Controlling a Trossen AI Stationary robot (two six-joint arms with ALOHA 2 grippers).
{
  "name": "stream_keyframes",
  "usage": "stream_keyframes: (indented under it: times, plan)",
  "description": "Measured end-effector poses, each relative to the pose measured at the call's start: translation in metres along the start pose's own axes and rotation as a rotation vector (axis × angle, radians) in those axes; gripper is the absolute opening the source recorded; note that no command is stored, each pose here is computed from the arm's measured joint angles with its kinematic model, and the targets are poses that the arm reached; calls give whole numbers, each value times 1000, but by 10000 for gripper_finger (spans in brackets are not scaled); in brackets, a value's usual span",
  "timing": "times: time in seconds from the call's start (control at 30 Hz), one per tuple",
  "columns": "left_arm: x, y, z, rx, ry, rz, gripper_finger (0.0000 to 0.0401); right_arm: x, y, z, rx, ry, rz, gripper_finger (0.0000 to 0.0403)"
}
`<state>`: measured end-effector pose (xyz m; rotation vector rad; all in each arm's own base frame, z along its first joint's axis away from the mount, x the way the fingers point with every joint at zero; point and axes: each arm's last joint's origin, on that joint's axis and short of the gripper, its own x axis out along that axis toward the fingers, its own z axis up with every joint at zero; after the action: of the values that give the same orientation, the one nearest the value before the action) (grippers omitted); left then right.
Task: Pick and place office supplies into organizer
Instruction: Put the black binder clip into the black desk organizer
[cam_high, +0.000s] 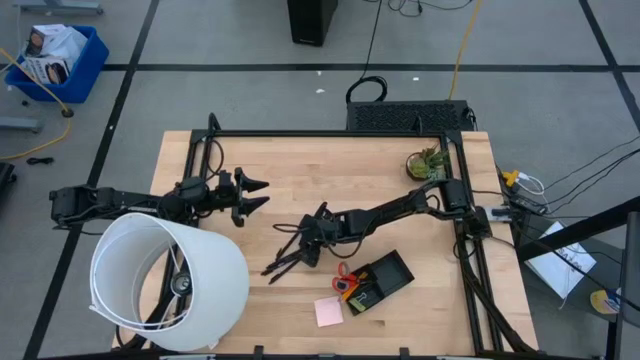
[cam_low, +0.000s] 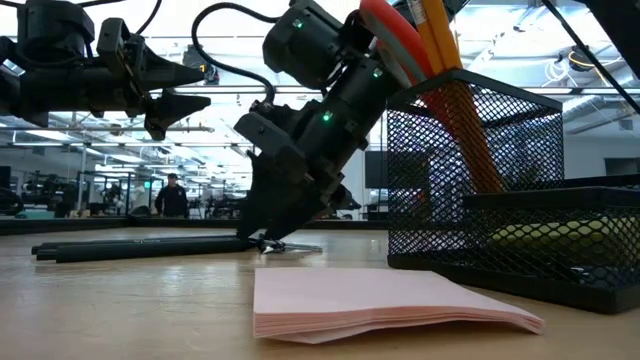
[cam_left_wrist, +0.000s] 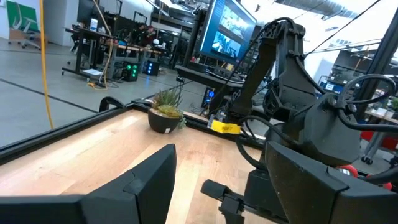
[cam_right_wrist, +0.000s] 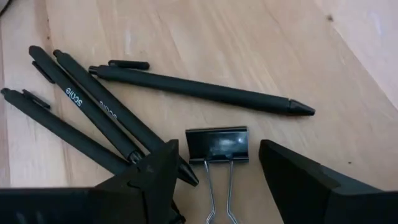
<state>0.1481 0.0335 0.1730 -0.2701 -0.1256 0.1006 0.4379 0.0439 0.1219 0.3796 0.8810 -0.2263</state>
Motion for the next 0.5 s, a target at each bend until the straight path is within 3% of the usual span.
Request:
stream_keyframes:
  times: [0.5]
  plan:
    - [0, 0, 0, 0, 0, 0, 253, 10, -4, -5, -4, -37, -109, 199]
